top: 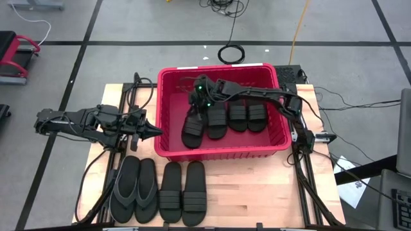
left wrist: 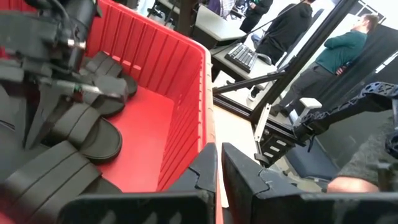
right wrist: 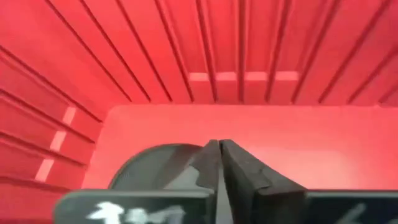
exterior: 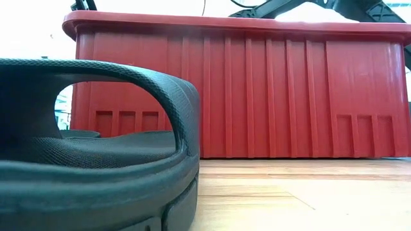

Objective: Pick and place slides into bin
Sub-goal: Put the black slide into the red bin

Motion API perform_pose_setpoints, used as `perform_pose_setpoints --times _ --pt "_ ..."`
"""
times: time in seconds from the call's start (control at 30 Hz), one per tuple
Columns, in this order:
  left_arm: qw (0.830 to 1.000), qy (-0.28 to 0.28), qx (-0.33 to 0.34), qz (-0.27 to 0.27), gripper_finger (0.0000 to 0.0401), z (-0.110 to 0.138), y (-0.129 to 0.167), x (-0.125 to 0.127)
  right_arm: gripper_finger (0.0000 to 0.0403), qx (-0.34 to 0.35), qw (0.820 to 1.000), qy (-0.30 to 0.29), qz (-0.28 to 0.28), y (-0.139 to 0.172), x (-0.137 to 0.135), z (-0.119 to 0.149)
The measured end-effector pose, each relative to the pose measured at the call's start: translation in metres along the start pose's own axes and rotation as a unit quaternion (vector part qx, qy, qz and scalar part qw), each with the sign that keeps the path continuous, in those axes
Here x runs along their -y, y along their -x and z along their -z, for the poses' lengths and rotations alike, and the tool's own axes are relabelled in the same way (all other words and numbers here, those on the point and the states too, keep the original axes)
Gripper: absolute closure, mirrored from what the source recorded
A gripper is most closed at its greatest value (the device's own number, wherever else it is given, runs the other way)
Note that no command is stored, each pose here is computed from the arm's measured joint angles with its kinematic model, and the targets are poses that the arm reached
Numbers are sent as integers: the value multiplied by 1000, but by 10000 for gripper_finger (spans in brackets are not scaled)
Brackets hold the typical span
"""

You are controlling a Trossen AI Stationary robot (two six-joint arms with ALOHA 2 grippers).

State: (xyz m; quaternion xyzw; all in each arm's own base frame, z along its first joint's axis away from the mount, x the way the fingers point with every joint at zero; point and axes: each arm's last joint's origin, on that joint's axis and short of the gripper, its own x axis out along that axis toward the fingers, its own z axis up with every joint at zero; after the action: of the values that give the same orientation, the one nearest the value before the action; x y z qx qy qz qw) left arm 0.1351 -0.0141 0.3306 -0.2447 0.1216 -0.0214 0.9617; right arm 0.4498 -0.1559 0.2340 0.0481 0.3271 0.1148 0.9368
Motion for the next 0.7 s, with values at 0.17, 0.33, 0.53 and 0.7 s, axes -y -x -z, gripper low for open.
perform_pose_setpoints --times 0.17,0.33,0.53,0.7 --pt "1000 3 -1 -1 382 0 0 0 398 22 1000 -14 -5 -17 -7 -2" --pt "1000 4 -2 -1 382 0 0 0 402 30 999 -7 15 -39 -18 -2" --pt "1000 17 -4 -1 382 1 0 0 402 -22 999 -20 -28 -70 -26 22" --pt "1000 18 -11 8 382 1 0 0 403 -67 996 -38 -39 -74 -25 36"
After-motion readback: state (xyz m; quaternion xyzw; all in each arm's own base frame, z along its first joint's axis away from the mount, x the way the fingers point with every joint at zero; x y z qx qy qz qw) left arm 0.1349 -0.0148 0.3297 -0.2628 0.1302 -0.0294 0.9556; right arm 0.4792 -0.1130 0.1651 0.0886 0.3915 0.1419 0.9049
